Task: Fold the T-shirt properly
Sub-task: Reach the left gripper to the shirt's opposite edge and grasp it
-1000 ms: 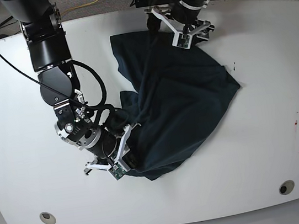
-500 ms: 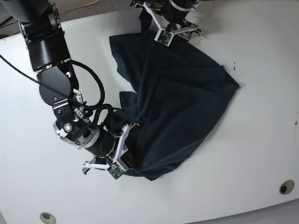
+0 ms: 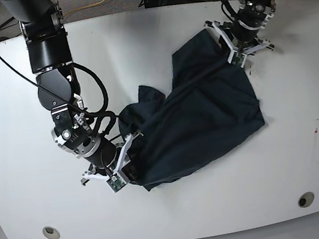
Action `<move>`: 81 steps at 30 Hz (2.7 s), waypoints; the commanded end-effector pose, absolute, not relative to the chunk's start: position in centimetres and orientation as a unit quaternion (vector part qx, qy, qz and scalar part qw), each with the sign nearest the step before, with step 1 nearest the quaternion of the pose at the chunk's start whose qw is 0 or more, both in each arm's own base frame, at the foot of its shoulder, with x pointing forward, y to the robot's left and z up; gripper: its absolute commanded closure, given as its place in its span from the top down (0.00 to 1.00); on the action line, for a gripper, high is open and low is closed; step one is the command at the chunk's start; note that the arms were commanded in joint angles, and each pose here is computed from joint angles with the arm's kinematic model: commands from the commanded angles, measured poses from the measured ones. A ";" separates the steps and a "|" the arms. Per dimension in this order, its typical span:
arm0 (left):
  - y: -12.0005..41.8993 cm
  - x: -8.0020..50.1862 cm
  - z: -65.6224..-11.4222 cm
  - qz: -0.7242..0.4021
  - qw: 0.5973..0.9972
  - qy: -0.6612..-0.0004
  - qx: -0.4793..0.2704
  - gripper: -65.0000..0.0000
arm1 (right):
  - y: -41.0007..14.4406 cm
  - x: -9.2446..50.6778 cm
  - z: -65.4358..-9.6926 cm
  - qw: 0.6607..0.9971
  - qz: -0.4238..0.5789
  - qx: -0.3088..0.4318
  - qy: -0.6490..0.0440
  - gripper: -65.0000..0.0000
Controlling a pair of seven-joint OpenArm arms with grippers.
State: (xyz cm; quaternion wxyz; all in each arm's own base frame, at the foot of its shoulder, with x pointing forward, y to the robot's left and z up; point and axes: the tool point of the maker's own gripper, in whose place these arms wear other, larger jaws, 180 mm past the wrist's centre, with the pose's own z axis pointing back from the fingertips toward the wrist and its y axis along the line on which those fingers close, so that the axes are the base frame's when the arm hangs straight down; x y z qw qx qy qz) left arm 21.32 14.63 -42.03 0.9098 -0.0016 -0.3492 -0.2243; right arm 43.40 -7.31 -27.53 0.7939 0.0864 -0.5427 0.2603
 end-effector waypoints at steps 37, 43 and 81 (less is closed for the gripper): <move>14.6 14.0 -40.3 -0.253 0.921 -0.291 -0.062 0.82 | -6.9 43.5 -25.8 0.779 0.260 0.091 -0.563 0.00; 12.8 12.7 -40.7 -0.266 0.919 -0.279 -0.086 0.82 | -6.9 43.5 -25.8 0.779 0.260 0.091 -0.563 0.00; 16.1 16.6 -42.7 -0.169 0.941 -0.291 -0.032 0.01 | -6.9 43.4 -25.6 0.777 0.260 0.092 -0.566 0.00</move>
